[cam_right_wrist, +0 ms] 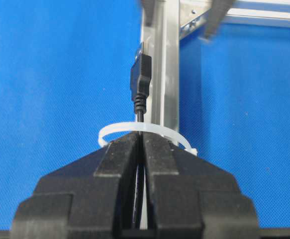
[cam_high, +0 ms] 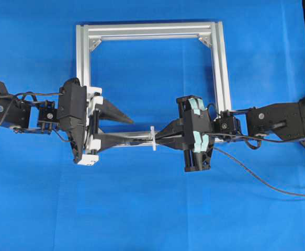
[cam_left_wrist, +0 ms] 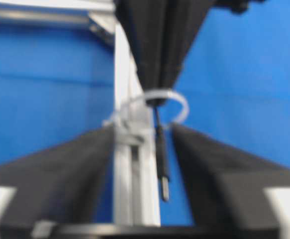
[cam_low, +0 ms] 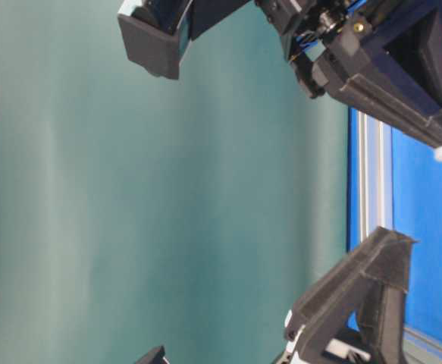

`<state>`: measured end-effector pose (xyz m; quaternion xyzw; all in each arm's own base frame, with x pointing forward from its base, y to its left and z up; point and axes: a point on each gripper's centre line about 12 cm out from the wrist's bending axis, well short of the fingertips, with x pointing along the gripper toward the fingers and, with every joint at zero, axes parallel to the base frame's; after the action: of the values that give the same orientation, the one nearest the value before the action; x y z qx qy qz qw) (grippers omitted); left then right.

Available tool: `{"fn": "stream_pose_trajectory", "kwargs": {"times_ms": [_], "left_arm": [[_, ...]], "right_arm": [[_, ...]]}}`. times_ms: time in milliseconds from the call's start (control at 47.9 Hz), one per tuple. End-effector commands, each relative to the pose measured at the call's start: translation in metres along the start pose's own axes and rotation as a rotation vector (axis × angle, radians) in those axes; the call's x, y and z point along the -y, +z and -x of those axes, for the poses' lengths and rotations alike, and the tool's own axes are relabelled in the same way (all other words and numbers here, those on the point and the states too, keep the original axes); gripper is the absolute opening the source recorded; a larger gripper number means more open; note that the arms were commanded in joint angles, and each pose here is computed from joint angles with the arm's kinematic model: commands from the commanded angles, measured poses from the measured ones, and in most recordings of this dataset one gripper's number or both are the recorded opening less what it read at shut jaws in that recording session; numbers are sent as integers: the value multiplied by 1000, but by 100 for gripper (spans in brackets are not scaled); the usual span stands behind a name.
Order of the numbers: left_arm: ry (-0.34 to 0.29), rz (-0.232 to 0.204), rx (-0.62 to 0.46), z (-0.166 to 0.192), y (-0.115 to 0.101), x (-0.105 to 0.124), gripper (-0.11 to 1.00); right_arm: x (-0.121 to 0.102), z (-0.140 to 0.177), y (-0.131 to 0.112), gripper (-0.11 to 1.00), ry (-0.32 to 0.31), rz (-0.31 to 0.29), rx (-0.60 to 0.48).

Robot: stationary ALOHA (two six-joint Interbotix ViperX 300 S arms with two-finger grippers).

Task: Insert the wire through the string loop located in the center.
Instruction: 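Move the open left gripper to the plug emerging past the loop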

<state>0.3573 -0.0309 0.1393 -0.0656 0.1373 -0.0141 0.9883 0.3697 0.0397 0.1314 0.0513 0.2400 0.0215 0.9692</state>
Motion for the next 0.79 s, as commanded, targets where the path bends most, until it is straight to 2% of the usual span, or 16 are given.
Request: {"fn": "stream_pose_trajectory", "kwargs": {"times_ms": [0,83,167,417,647,772], "left_arm": [[-11,1,37,-2,12,4,61],[-11,1,36,-3,13,4,83],[-11,2,29,-5,14,4,92],[-10,1,-1,-11,11,5,91],[6,5,-83,-23,-16,1,91],[9,8,-89,-25,-19,0,91]], "right_arm": [[-2,1,8,-2,6,4,27],[-2,1,9,-2,6,4,29],[-2,1,9,-2,6,4,29],[-2,1,9,-2,6,4,29],[-2,1,8,-2,6,4,27],[-2,1,8,-2,6,4,27]]}}
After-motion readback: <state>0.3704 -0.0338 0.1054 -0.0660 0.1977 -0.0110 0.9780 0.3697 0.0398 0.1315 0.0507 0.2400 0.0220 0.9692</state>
